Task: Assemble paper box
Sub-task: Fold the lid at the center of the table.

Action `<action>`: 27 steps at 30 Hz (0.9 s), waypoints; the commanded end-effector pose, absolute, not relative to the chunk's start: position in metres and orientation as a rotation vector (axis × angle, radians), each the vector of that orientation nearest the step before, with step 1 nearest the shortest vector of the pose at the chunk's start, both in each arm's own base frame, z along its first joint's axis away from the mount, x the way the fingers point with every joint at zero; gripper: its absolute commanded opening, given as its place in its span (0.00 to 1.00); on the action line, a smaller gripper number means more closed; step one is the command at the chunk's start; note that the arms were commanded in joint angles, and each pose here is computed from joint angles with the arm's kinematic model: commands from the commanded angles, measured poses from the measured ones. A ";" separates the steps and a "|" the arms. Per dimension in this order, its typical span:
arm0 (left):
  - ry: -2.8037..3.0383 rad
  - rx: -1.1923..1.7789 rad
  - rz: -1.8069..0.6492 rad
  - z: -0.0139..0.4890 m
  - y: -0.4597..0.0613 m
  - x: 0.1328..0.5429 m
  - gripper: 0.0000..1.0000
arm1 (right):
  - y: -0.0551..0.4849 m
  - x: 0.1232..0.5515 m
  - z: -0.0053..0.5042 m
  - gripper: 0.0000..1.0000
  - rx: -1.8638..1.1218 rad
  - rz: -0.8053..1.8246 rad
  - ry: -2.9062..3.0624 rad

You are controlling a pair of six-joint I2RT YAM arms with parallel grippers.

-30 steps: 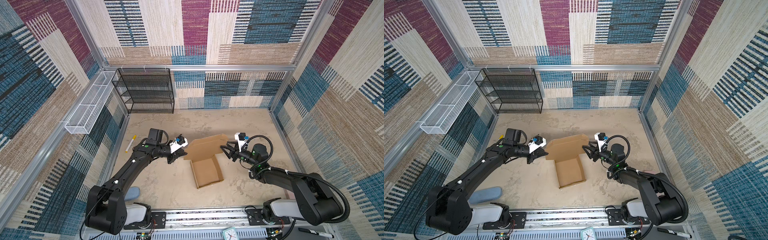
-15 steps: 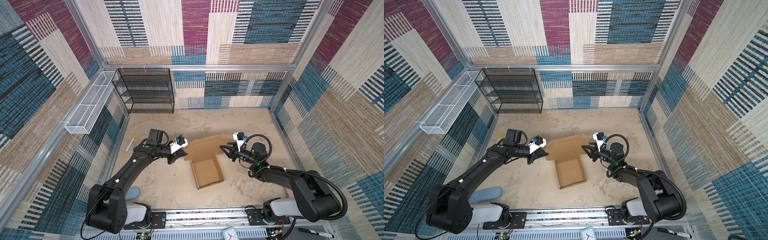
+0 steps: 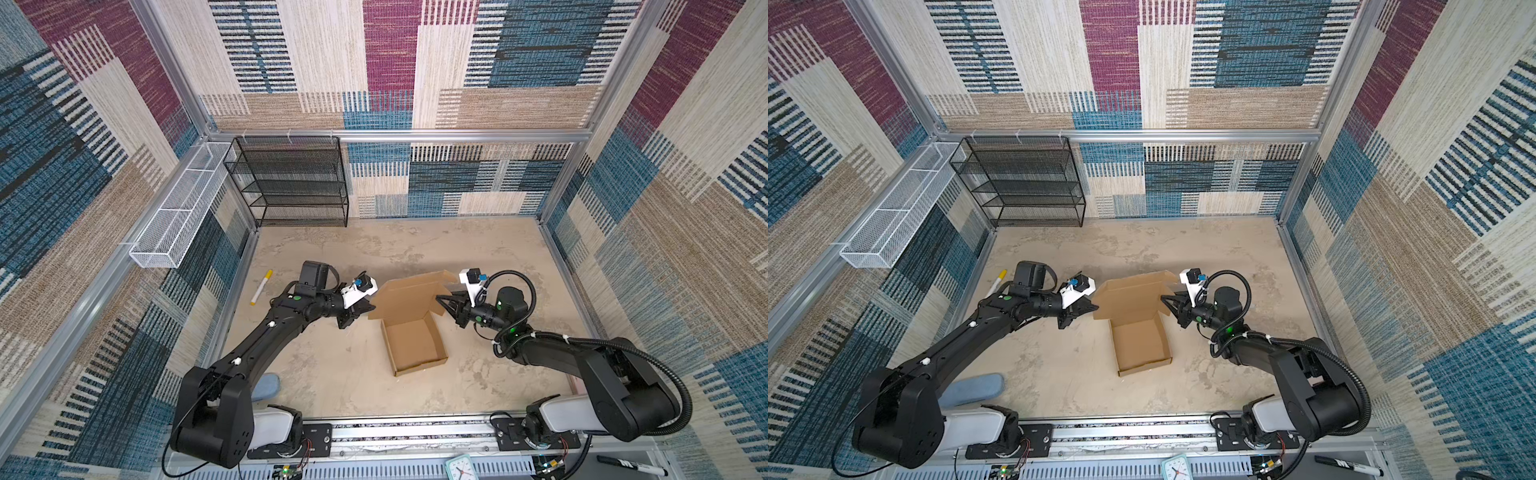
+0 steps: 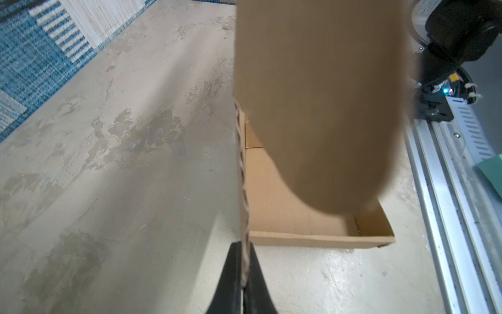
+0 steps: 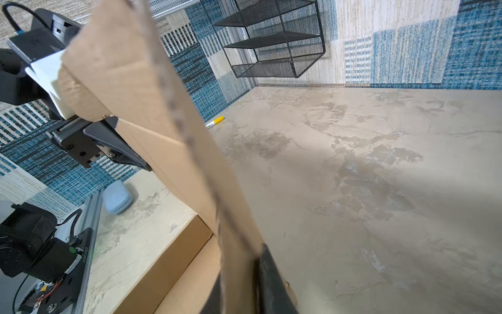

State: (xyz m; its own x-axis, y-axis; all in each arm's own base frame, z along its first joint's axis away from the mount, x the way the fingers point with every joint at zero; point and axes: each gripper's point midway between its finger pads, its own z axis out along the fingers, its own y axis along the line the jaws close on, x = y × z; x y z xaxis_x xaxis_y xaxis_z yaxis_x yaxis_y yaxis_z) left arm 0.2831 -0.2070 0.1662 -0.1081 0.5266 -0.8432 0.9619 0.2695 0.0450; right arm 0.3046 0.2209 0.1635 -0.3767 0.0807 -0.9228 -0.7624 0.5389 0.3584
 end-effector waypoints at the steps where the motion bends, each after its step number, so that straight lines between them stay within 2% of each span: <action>1: 1.752 1.340 -0.660 0.166 -0.210 0.291 0.00 | 0.221 0.307 0.167 0.17 -0.562 0.963 1.726; 11: 1.823 1.283 -0.534 0.161 -0.209 0.303 0.00 | 0.223 0.304 0.160 0.17 -0.529 0.912 1.766; 15: 1.856 1.252 -0.428 0.155 -0.199 0.312 0.00 | 0.218 0.298 0.159 0.20 -0.506 0.889 1.777; 22: 1.873 1.236 -0.406 0.149 -0.197 0.317 0.00 | 0.212 0.292 0.156 0.27 -0.481 0.873 1.783; 27: 1.871 1.215 -0.397 0.150 -0.196 0.320 0.00 | 0.211 0.288 0.155 0.27 -0.481 0.874 1.778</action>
State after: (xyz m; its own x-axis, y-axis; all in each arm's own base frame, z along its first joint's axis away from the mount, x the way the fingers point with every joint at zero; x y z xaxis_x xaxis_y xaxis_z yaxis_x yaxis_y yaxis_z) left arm 0.3156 -0.2003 0.1519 -0.1558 0.5854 -0.7957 0.8770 0.4526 0.1612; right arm 0.2875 0.2109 0.1512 -0.3848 0.0720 -0.9202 -0.6807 0.6511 0.3356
